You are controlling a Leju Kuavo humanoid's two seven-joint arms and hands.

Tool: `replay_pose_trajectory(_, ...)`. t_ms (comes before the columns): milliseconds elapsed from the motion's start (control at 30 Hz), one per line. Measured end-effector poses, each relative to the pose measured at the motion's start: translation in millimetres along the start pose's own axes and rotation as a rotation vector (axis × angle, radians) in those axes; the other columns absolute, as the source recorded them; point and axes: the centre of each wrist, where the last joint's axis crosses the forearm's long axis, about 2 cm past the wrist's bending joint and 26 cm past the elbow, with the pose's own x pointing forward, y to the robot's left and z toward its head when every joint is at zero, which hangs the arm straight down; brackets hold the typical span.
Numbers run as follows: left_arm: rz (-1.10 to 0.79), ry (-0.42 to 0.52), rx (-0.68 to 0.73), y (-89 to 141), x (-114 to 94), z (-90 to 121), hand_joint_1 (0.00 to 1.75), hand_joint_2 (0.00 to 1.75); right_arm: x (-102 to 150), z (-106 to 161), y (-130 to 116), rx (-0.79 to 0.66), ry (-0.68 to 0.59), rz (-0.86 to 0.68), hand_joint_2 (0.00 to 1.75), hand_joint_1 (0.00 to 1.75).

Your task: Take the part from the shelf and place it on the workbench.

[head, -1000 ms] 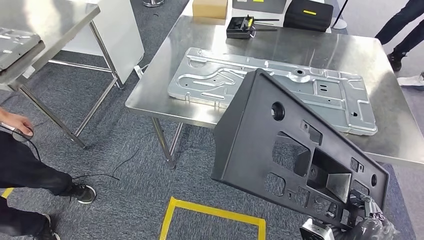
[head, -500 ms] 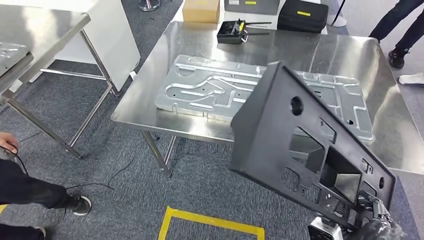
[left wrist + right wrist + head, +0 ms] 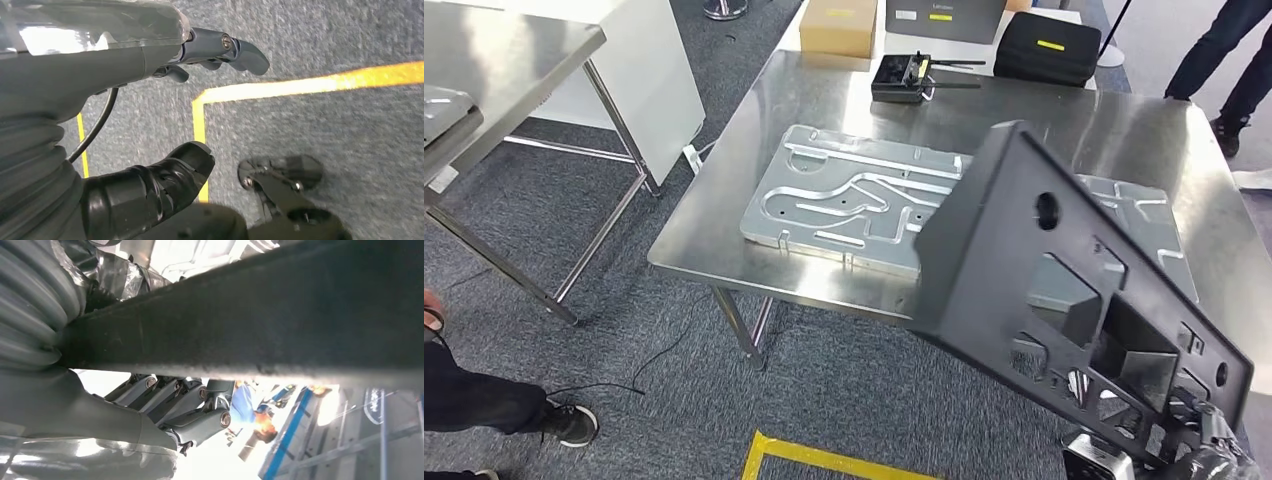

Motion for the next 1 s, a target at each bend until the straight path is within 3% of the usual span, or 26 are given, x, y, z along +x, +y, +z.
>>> replay_pose_trajectory(1000, -0.075, 0.033, 0.021, -3, 6, -1, 0.00, 1.75, -11, -7, -8, -0.033, -0.027, 0.053, 1.75, 1.75)
